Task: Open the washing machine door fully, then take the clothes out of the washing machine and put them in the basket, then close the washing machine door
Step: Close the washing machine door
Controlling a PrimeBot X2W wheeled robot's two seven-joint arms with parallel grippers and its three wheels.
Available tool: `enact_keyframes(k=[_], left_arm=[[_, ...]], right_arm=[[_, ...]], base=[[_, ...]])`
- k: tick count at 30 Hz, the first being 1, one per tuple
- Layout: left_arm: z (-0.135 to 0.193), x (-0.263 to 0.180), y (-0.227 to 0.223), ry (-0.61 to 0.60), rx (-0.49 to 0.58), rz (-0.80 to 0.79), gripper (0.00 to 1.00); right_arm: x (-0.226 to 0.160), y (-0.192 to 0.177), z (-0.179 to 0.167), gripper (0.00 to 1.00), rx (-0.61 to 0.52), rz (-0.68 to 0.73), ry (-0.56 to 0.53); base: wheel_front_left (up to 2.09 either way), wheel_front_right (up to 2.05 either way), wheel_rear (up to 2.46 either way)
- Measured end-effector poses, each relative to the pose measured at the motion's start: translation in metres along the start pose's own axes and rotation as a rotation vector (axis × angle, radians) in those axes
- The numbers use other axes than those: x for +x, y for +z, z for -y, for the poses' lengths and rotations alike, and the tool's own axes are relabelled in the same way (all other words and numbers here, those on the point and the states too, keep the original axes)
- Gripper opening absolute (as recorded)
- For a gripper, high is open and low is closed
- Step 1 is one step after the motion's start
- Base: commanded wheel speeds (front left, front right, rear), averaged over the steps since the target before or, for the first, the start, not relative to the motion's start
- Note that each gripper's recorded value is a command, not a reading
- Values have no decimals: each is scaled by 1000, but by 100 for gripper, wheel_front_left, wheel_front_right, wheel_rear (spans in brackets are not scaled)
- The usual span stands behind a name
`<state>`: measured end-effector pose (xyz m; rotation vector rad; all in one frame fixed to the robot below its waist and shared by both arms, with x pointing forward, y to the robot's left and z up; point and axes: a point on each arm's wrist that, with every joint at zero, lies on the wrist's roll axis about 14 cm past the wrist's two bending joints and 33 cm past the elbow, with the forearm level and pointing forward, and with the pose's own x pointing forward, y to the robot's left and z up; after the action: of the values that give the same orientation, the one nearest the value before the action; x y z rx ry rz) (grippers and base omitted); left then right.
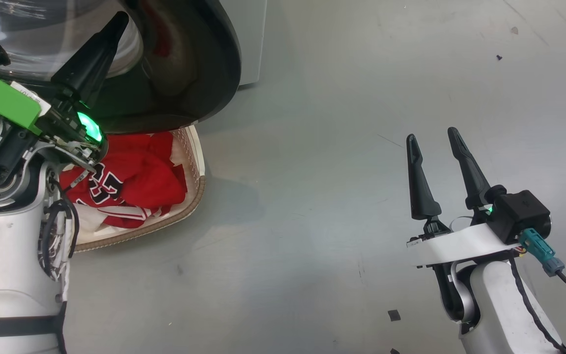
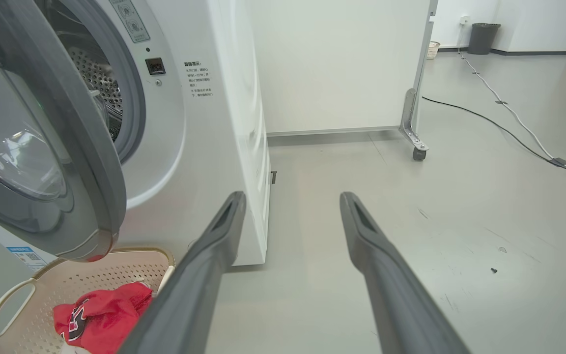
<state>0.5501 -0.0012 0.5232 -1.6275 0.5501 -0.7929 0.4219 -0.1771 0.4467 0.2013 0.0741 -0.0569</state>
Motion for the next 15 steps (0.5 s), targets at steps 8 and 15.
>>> enact_keyframes(k=[8, 15], left_arm=[[-3, -23, 10, 28, 5, 54, 0], [10, -57, 23, 20, 28, 157, 0]], right_arm=[[4, 0, -8, 100, -1, 4, 23], [5, 2, -17, 100, -14, 9, 51]], base=[[0, 0, 0], [0, 0, 0]])
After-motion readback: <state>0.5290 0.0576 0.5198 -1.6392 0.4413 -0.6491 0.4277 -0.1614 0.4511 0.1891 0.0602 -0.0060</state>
